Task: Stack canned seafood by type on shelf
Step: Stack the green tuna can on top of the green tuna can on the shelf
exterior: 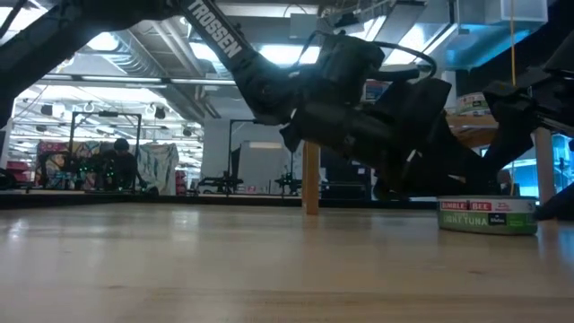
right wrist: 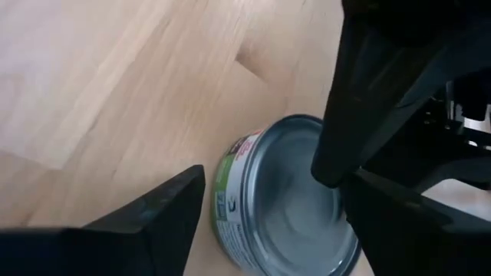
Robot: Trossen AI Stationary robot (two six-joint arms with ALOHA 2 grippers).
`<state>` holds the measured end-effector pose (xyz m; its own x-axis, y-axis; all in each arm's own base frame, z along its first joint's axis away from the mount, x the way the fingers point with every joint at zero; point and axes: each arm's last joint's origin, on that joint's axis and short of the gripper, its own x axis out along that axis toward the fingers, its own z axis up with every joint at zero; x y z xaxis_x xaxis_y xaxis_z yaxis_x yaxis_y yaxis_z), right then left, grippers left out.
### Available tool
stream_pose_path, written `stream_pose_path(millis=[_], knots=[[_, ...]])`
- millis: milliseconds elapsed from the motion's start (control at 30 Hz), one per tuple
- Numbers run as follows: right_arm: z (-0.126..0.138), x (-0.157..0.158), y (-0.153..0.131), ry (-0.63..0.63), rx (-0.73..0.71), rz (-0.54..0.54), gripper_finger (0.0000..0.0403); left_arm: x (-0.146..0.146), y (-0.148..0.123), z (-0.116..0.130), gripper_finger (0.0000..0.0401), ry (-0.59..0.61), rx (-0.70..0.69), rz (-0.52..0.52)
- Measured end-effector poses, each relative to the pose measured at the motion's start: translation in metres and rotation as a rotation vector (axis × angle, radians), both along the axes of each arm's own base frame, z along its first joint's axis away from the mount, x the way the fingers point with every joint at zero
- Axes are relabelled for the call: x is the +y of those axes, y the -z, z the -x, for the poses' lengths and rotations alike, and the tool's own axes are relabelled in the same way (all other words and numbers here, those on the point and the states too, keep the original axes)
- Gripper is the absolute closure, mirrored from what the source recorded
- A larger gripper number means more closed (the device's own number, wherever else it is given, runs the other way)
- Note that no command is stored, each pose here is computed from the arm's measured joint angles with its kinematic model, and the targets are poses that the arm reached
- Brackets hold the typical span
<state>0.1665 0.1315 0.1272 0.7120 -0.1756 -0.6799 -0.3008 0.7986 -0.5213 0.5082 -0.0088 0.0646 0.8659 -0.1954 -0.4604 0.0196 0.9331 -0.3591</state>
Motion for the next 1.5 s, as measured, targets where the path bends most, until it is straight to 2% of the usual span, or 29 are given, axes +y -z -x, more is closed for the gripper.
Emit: stream_pose_path(millis=[200, 333, 433, 600, 767, 967, 1067, 1233, 1367, 1500], knots=[[-0.001, 0.001, -0.002, 0.0, 0.0, -0.001, 0.0107, -0.014, -0.005, -0.001, 0.0164, 0.043, -0.06, -0.082], [-0.009, 0.009, -0.016, 0.026, -0.021, -0.043, 0.0107, -0.03, -0.019, 0.002, 0.0164, 0.103, -0.075, -0.16], [-0.013, 0.013, -0.029, 0.061, 0.021, -0.072, 0.0107, -0.042, -0.031, 0.006, 0.0164, 0.142, -0.056, -0.21], [-0.014, 0.017, -0.047, 0.141, 0.122, -0.146, 0.0107, -0.062, -0.046, 0.011, 0.0164, 0.148, -0.055, -0.33], [-0.014, 0.017, -0.048, 0.181, 0.139, -0.176, 0.0107, -0.07, -0.054, 0.01, 0.0164, 0.106, -0.107, -0.426], [-0.017, 0.02, -0.05, 0.194, 0.109, -0.236, 0.0107, -0.064, -0.056, 0.007, 0.0164, 0.088, -0.152, -0.437], [-0.019, 0.022, -0.052, 0.194, 0.082, -0.271, 0.0107, -0.062, -0.04, 0.006, 0.0164, 0.123, -0.111, -0.411], [-0.019, 0.023, -0.051, 0.189, 0.089, -0.287, 0.0107, -0.058, -0.024, 0.005, 0.0164, 0.105, -0.085, -0.379], [-0.02, 0.027, -0.044, 0.164, 0.121, -0.255, 0.0107, -0.05, -0.017, 0.004, 0.0164, 0.073, -0.04, -0.337], [-0.02, 0.032, -0.03, 0.119, 0.155, -0.153, 0.0107, -0.04, -0.011, 0.005, 0.0164, 0.037, 0.006, -0.307]])
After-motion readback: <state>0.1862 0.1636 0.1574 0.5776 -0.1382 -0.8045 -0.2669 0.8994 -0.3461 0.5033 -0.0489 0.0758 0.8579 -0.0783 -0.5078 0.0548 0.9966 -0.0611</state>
